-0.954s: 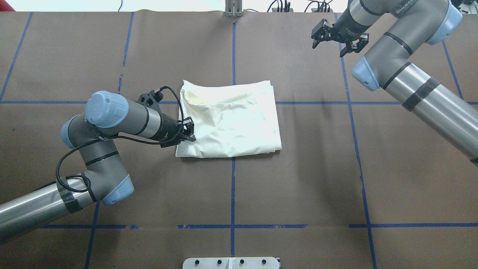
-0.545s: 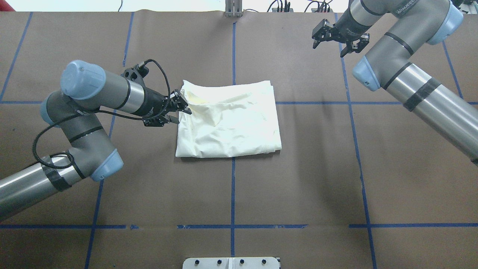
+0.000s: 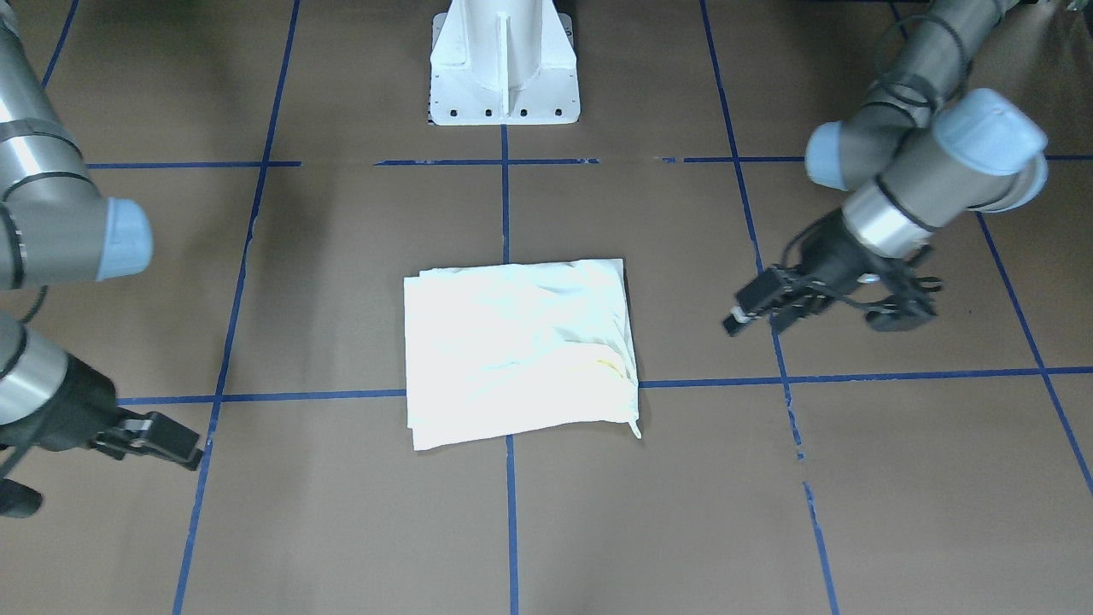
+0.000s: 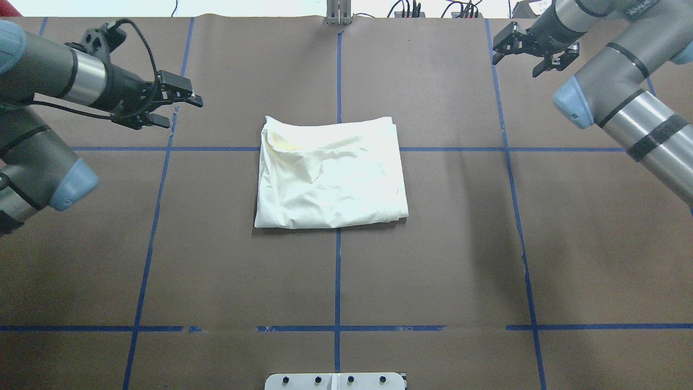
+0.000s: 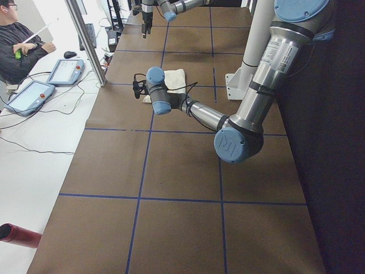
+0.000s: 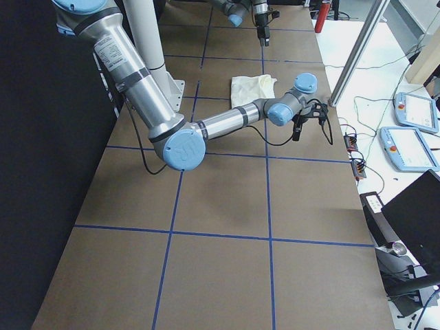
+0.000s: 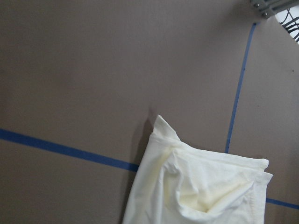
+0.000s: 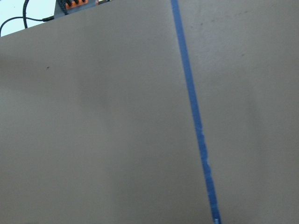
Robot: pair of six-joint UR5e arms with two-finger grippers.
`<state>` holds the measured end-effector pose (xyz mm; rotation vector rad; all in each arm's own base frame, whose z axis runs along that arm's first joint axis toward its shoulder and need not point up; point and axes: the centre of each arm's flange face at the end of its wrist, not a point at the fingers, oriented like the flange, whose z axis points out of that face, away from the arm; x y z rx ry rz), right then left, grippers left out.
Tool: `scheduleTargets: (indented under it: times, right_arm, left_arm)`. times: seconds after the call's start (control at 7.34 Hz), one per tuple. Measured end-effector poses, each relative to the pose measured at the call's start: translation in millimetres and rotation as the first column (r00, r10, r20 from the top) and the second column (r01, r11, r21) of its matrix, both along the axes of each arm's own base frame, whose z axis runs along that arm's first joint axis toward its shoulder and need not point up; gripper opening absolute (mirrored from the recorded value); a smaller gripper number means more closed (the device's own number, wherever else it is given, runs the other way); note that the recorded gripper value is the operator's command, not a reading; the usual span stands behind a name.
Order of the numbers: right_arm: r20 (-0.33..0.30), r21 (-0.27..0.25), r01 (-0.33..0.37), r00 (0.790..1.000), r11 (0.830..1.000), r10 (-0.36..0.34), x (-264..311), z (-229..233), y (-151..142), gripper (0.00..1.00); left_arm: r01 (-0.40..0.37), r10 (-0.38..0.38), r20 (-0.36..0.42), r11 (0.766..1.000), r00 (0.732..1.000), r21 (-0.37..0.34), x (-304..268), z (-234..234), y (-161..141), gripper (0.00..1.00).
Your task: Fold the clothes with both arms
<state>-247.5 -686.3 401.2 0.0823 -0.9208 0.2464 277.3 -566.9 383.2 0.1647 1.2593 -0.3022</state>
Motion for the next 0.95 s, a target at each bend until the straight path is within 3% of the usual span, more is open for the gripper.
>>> scheduleTargets:
  times: [0.27, 0.41, 0.55, 0.68, 0.82, 0.95]
  right_arm:
    - [-0.095, 0.058, 0.073, 0.993, 0.996, -0.067, 70, 56, 0, 1.00]
    - [-0.145, 0.075, 0.128, 0.982, 0.989, -0.117, 105, 86, 8, 1.00]
    - [-0.183, 0.081, 0.180, 0.969, 0.980, -0.163, 138, 117, 27, 1.00]
    - [-0.206, 0.080, 0.214, 0.959, 0.973, -0.194, 169, 144, 52, 1.00]
    - [-0.207, 0.058, 0.226, 0.956, 0.972, -0.210, 195, 161, 76, 1.00]
    - [-0.196, 0.027, 0.224, 0.957, 0.974, -0.215, 212, 173, 97, 1.00]
  left_arm:
    - [0.025, -0.059, 0.190, 0.984, 0.980, 0.178, -115, 90, -4, 1.00]
    - [0.002, -0.077, 0.300, 0.970, 0.951, 0.243, -171, 129, -1, 1.00]
    - [-0.061, -0.077, 0.433, 0.954, 0.898, 0.295, -223, 159, 0, 1.00]
    - [-0.152, -0.057, 0.563, 0.936, 0.825, 0.318, -270, 182, 1, 1.00]
    - [-0.270, -0.012, 0.665, 0.908, 0.747, 0.320, -310, 201, 7, 1.00]
    - [-0.374, 0.040, 0.724, 0.875, 0.689, 0.308, -337, 219, 21, 1.00]
